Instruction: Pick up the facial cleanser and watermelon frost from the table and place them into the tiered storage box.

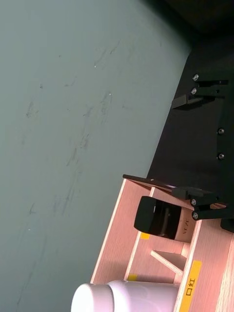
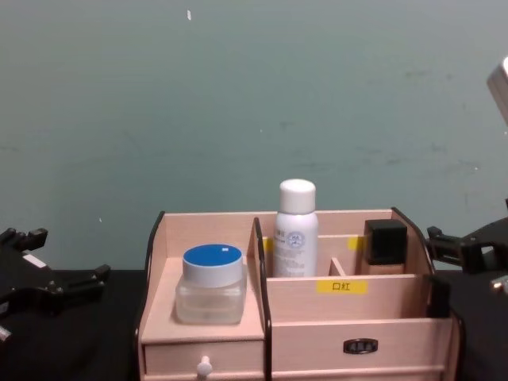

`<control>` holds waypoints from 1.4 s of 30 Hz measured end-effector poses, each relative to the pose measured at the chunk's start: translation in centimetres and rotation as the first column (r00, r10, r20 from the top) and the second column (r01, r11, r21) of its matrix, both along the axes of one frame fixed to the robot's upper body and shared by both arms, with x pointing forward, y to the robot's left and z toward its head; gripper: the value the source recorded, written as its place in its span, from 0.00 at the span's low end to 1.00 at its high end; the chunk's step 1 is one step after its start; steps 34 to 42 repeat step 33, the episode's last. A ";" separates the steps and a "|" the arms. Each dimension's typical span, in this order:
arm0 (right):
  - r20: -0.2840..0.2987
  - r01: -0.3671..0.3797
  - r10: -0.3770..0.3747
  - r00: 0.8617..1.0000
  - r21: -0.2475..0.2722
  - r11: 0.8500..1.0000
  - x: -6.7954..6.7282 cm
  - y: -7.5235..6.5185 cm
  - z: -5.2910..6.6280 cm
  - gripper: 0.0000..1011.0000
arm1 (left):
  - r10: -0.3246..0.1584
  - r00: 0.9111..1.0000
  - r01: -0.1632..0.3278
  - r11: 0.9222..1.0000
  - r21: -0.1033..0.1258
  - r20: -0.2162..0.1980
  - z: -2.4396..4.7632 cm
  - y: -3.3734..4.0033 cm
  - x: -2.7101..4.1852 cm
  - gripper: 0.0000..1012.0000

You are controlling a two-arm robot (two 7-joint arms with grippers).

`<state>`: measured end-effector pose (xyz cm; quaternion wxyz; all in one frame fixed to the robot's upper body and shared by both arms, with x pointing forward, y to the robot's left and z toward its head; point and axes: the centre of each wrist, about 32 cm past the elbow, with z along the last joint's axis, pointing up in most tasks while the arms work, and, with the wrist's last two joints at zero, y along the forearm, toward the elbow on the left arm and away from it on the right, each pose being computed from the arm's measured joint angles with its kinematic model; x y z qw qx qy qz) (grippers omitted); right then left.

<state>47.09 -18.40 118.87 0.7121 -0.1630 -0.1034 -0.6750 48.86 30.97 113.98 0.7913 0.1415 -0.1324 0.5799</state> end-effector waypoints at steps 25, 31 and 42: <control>0.000 0.000 0.000 1.000 0.000 1.000 0.0 0.0 0.0 0.99 | 0.000 1.000 0.000 1.000 0.000 0.000 0.00 0.00 0.00 0.99; 0.000 0.000 0.000 1.000 0.000 1.000 0.0 0.0 0.0 0.99 | 0.000 1.000 0.000 1.000 0.000 0.000 0.00 0.00 0.00 0.99; 0.000 0.000 0.000 1.000 0.000 1.000 0.0 0.0 0.0 0.99 | 0.000 1.000 0.000 1.000 0.000 0.000 0.00 0.00 0.00 0.99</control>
